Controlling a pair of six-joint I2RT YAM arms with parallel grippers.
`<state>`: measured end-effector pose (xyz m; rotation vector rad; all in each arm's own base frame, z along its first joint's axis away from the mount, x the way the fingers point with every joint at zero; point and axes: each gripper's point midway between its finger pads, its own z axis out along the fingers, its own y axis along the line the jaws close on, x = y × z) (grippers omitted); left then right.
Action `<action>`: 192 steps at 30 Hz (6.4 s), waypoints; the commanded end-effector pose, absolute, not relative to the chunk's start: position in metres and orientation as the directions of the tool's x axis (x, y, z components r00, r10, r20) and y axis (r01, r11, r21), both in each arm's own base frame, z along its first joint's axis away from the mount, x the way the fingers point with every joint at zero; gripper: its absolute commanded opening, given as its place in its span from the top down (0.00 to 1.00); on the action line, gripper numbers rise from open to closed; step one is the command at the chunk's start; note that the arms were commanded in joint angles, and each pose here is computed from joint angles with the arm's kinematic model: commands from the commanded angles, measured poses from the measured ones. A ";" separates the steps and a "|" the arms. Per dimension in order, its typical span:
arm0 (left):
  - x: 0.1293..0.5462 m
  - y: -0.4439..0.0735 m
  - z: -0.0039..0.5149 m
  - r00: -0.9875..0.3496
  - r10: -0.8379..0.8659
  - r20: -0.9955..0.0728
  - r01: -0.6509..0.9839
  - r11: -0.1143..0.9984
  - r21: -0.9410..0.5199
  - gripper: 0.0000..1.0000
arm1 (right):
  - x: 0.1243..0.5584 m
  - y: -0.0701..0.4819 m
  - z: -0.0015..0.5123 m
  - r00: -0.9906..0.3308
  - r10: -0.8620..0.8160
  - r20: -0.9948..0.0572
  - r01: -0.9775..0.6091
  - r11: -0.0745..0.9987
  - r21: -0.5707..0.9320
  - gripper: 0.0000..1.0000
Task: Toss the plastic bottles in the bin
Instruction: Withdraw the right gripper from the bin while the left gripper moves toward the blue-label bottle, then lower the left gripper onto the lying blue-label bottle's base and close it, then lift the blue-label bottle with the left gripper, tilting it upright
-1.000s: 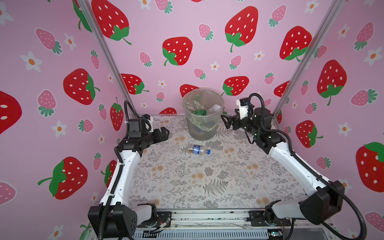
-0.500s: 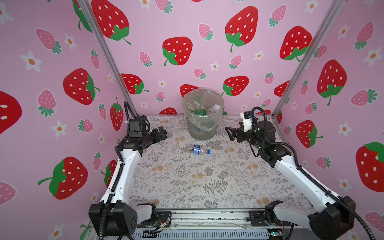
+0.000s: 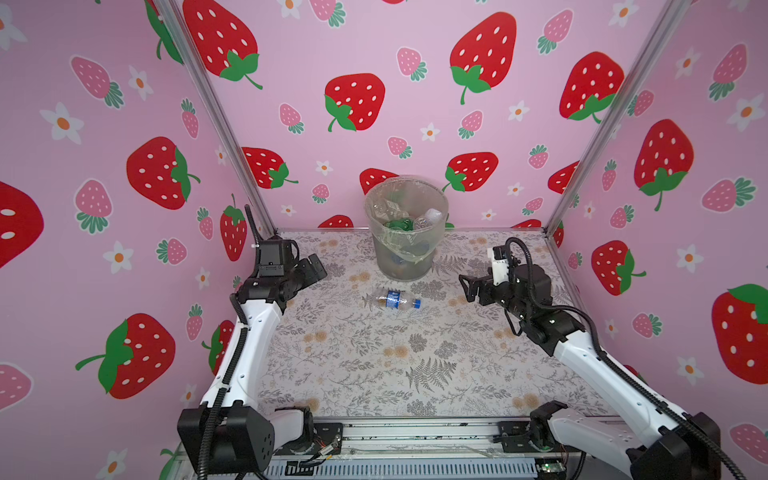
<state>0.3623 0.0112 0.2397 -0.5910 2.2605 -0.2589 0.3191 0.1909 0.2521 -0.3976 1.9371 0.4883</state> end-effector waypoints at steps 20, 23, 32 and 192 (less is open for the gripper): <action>0.321 -0.050 0.200 -0.563 -0.597 -0.571 -0.425 0.802 -0.420 0.01 | 0.314 0.180 0.179 -0.510 -0.031 -0.860 -0.398 0.894 0.204 0.01; 0.324 -0.054 0.193 -0.549 -0.629 -0.550 -0.471 0.776 -0.418 0.01 | 0.314 0.181 0.177 -0.514 -0.021 -0.857 -0.393 0.894 0.214 0.01; 0.354 -0.103 0.185 -0.621 -0.573 -0.535 -0.445 0.820 -0.361 0.01 | 0.306 0.174 0.171 -0.525 -0.001 -0.851 -0.373 0.899 0.229 0.01; 0.346 -0.109 0.404 -0.315 -0.458 -0.832 0.241 0.809 -0.536 0.36 | 0.293 0.168 0.118 -0.645 0.074 -0.760 -0.275 0.906 0.321 0.01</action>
